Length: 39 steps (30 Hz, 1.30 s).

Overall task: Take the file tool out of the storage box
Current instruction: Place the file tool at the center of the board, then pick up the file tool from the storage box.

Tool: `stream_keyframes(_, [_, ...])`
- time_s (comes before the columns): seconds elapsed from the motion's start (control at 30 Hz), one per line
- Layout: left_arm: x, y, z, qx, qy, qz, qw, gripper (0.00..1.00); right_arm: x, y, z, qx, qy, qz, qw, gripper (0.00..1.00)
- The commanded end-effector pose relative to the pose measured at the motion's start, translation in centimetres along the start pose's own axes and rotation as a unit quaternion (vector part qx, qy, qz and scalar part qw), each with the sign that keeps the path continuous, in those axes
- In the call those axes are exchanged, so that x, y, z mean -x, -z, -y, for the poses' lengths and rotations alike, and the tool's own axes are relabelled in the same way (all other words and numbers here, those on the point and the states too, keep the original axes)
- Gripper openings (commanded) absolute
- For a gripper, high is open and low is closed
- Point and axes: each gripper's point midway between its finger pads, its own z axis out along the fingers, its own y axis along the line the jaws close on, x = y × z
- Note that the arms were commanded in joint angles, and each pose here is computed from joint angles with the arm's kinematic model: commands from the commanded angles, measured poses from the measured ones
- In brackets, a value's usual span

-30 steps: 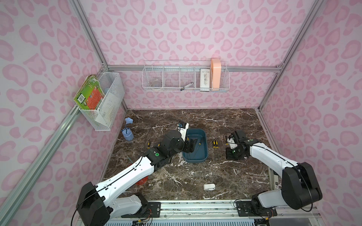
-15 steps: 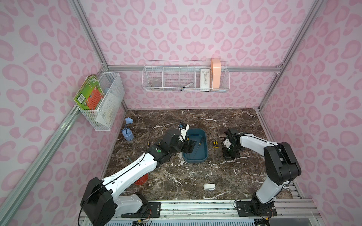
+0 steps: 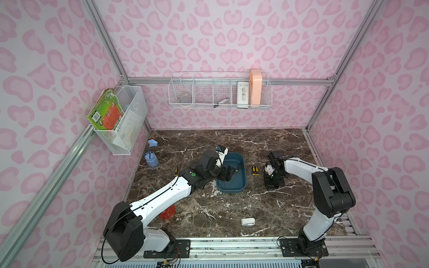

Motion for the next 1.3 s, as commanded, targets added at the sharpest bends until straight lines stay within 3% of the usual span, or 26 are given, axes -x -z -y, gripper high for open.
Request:
stream_keyframes(0.0, [0.0, -0.1, 0.1, -0.004, 0.000, -0.005, 1.000, 0.76, -0.2, -0.1, 0.4, -0.013, -0.001, -0.004, 1.000, 0.09])
stream_keyframes(0.4, [-1.0, -2.2, -1.1, 0.029, 0.009, -0.049, 0.998, 0.74, 0.5, 1.8, -0.6, -0.019, 0.015, 0.031, 0.999, 0.24])
stream_keyframes(0.6, [-2.4, -6.9, -3.9, 0.104, 0.012, -0.108, 0.989, 0.60, 1.8, 8.1, -4.1, -0.013, 0.040, 0.158, 0.987, 0.26])
stream_keyframes(0.73, [-3.2, -10.7, -4.1, 0.100, 0.003, -0.156, 0.983, 0.44, 1.9, 12.0, -8.0, 0.063, 0.070, 0.260, 0.961, 0.27])
stream_keyframes(0.83, [-2.9, -13.0, -3.9, 0.091, -0.005, -0.166, 0.982, 0.48, 1.6, 13.2, -9.3, 0.111, 0.087, 0.297, 0.945, 0.27])
stream_keyframes(0.97, [-3.7, -15.7, -4.3, 0.082, -0.010, -0.204, 0.976, 0.50, 1.7, 13.6, -9.2, 0.127, 0.096, 0.331, 0.930, 0.27])
stream_keyframes(1.27, [-5.2, -17.9, -6.2, 0.107, -0.004, -0.241, 0.965, 0.48, 2.1, 13.5, -7.9, 0.158, 0.100, 0.341, 0.922, 0.27])
